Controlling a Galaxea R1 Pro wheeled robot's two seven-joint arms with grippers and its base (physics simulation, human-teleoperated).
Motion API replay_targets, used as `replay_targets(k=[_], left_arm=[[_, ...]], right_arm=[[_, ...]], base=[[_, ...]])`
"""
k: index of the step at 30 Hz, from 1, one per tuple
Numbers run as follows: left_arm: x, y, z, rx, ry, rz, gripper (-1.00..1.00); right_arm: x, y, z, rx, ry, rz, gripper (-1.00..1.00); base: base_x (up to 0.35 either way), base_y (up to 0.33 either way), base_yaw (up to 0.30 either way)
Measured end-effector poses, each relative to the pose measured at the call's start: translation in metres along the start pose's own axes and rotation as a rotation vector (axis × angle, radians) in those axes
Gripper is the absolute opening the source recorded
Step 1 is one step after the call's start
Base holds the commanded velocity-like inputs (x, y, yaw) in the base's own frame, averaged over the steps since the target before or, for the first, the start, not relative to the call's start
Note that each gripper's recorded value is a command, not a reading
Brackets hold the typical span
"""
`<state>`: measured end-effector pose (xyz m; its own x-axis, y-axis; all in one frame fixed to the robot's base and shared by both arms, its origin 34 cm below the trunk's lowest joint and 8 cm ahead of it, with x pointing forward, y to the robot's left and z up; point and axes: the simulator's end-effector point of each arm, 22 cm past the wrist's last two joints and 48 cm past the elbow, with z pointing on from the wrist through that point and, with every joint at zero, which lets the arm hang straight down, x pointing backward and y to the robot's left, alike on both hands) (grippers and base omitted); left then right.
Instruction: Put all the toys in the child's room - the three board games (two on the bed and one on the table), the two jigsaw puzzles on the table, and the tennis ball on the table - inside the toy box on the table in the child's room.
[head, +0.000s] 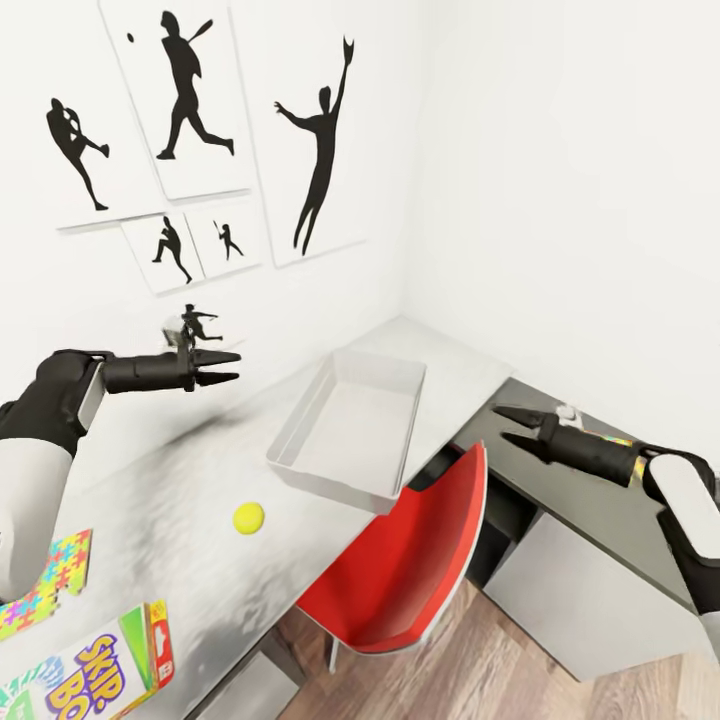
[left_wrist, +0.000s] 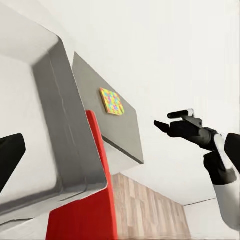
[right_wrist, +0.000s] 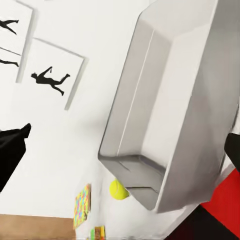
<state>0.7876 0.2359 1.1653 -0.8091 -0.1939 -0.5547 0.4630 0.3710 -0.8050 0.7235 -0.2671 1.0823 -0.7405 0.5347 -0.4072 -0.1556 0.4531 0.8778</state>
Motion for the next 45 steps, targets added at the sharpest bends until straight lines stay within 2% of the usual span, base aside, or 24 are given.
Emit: replay_targets(k=[1, 3, 7, 10, 13, 19, 24, 27, 32, 33, 36, 39, 45], left_arm=[[0.010, -0.007, -0.004, 0.041, 0.006, 0.004, 1.00], [0.027, -0.014, -0.009, 0.074, 0.017, 0.015, 1.00], [0.059, -0.012, -0.011, 0.068, 0.039, 0.028, 1.00], [0.080, -0.016, -0.012, 0.090, 0.043, 0.027, 1.00], [0.093, -0.027, -0.019, 0.138, 0.019, 0.026, 1.00], [0.117, -0.033, -0.044, 0.183, -0.028, 0.002, 1.00], [0.142, -0.028, -0.063, 0.181, -0.052, -0.034, 1.00], [0.152, -0.025, -0.081, 0.173, -0.094, -0.053, 1.00], [0.167, -0.030, -0.105, 0.179, -0.157, -0.071, 1.00], [0.173, -0.032, -0.110, 0.187, -0.170, -0.079, 1.00], [0.190, -0.036, -0.117, 0.201, -0.182, -0.104, 1.00], [0.206, -0.037, -0.120, 0.204, -0.184, -0.130, 1.00], [0.218, -0.039, -0.123, 0.206, -0.184, -0.146, 1.00]], right_arm=[[0.009, 0.001, -0.007, -0.030, 0.008, 0.013, 1.00], [0.022, 0.002, -0.017, -0.074, 0.016, 0.035, 1.00], [0.038, -0.002, -0.035, -0.118, 0.010, 0.078, 1.00], [0.045, -0.011, -0.053, -0.128, -0.017, 0.113, 1.00], [0.048, -0.016, -0.075, -0.146, -0.056, 0.139, 1.00], [0.064, -0.009, -0.103, -0.191, -0.088, 0.144, 1.00], [0.078, -0.014, -0.120, -0.195, -0.145, 0.122, 1.00], [0.095, -0.019, -0.134, -0.203, -0.167, 0.123, 1.00], [0.118, -0.023, -0.152, -0.214, -0.196, 0.048, 1.00], [0.123, -0.017, -0.155, -0.237, -0.194, 0.008, 1.00], [0.134, -0.001, -0.161, -0.308, -0.181, -0.053, 1.00], [0.142, 0.009, -0.165, -0.357, -0.168, -0.086, 1.00], [0.153, 0.013, -0.164, -0.370, -0.145, -0.114, 1.00]], base=[[0.000, 0.000, -0.069], [0.000, 0.000, -0.043], [0.000, 0.000, -0.020], [0.000, 0.000, -0.007], [0.000, 0.000, -0.003], [0.000, 0.000, -0.001], [0.000, 0.000, 0.000], [0.000, 0.000, 0.000], [0.000, -0.014, 0.000], [0.000, -0.064, 0.000], [0.000, -0.091, 0.000], [0.000, -0.147, 0.000], [0.000, -0.235, 0.000]])
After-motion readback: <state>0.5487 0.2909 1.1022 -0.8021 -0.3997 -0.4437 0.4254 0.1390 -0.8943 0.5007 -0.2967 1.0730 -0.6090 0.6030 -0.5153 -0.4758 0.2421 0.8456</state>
